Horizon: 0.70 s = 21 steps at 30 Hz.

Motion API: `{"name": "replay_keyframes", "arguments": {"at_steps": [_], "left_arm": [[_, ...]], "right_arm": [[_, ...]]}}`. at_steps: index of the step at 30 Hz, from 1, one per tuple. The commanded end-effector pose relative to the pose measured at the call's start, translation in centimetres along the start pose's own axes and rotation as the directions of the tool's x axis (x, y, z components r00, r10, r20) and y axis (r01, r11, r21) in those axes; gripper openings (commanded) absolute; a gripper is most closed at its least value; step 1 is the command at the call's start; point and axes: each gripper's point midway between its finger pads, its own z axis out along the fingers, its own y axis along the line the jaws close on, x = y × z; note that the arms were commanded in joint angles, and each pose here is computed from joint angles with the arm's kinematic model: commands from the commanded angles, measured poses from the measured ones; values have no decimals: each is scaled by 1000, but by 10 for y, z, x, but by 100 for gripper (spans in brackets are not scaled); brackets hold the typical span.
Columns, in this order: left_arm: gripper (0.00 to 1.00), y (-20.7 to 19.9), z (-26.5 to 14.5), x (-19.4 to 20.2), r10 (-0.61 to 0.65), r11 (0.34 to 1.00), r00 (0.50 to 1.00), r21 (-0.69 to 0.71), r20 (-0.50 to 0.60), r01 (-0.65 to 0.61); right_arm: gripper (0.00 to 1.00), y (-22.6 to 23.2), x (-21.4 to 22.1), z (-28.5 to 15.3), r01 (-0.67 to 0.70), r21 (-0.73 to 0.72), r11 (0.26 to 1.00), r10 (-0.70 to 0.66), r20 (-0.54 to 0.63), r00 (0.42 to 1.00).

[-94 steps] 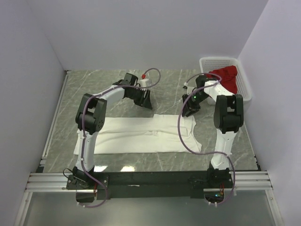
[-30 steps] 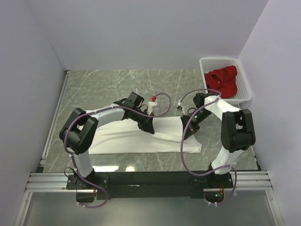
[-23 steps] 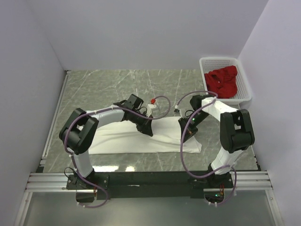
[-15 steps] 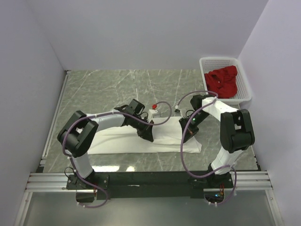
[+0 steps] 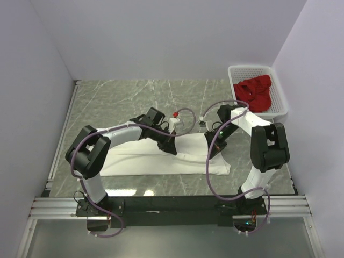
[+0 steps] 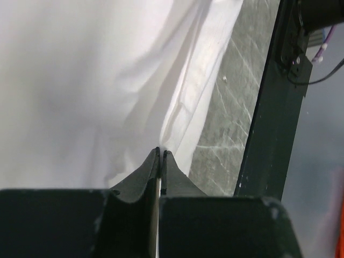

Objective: Fold and stack the t-shirts
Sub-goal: Fold the tshirt

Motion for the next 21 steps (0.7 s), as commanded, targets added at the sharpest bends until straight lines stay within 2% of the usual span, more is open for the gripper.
{"name": "replay_keyframes", "arguments": {"at_steps": [1,18,19,21], "left_arm": [[4,3,-6,-21,9,1000,999,12,31,-9],[14,59,-2,-46,-25,987,998,-157,63,35],[15,61,-2,-46,-28,985,998,-170,64,38],[24,69,-3,-45,-38,977,997,-208,61,50]], "right_arm": [[0,-4,-18,-7,6,10,1000,-7,33,999],[0,-49,-55,-15,-74,123,990,61,109,992],[0,-52,-57,-16,-78,141,987,63,109,992],[0,-58,-59,-16,-92,161,983,74,115,991]]}}
